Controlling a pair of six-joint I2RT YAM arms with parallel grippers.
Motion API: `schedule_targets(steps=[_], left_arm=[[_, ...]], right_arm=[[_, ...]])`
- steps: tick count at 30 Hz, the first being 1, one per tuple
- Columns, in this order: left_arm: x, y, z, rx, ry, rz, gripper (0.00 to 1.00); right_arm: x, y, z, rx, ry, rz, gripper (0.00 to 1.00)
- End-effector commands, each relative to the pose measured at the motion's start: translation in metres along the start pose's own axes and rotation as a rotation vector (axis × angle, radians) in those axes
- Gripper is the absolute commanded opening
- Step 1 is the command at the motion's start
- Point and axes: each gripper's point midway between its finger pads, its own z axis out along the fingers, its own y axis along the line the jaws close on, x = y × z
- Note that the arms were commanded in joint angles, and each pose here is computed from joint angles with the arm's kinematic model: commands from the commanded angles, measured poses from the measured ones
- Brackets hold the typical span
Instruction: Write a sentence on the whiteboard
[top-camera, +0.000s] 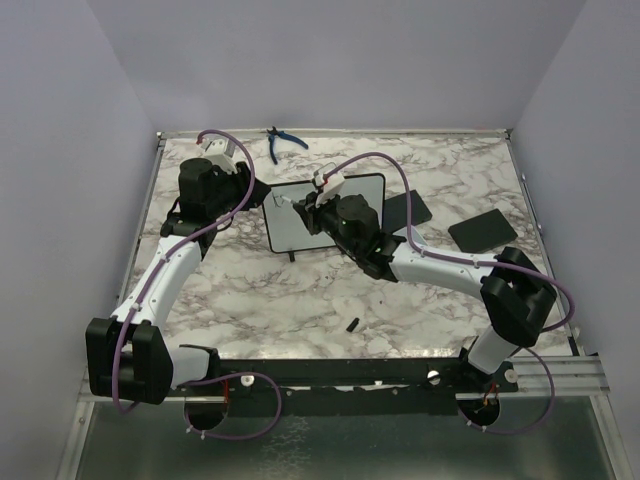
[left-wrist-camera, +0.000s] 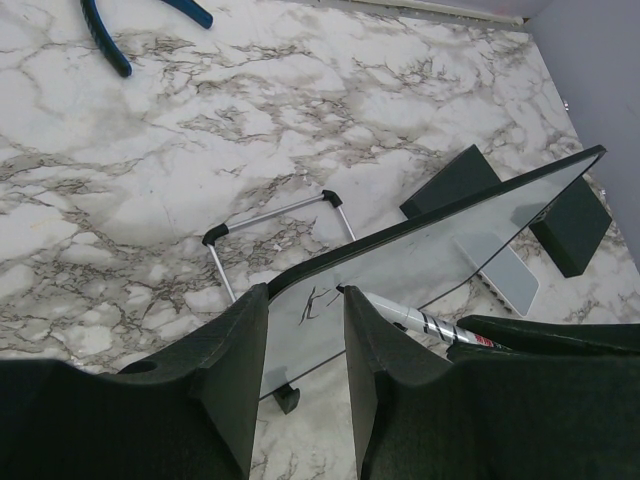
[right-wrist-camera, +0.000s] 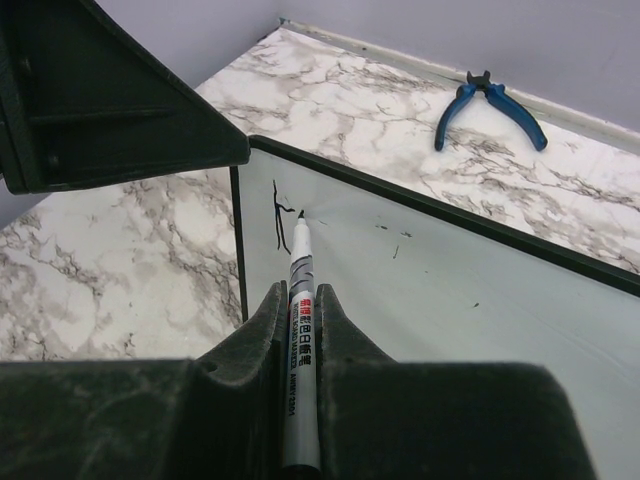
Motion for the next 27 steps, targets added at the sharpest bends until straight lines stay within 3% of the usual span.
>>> schedule_targets(steps=[1, 11, 27], left_arm=[[-0.001, -0.008, -0.004, 0.030, -0.007, 0.017, 0.37], [-0.001, -0.007, -0.004, 0.023, -0.009, 0.018, 0.37], [-0.001, -0.007, -0.005, 0.020, -0.012, 0.020, 0.37]], right_arm=[[-0.006, -0.005, 0.005, 0.040, -0.021, 0.002, 0.00], [-0.014, 0.018, -0.015, -0.117, -0.053, -0.027, 0.00], [-0.010, -0.007, -0.016, 0.026, -0.043, -0.021, 0.00]])
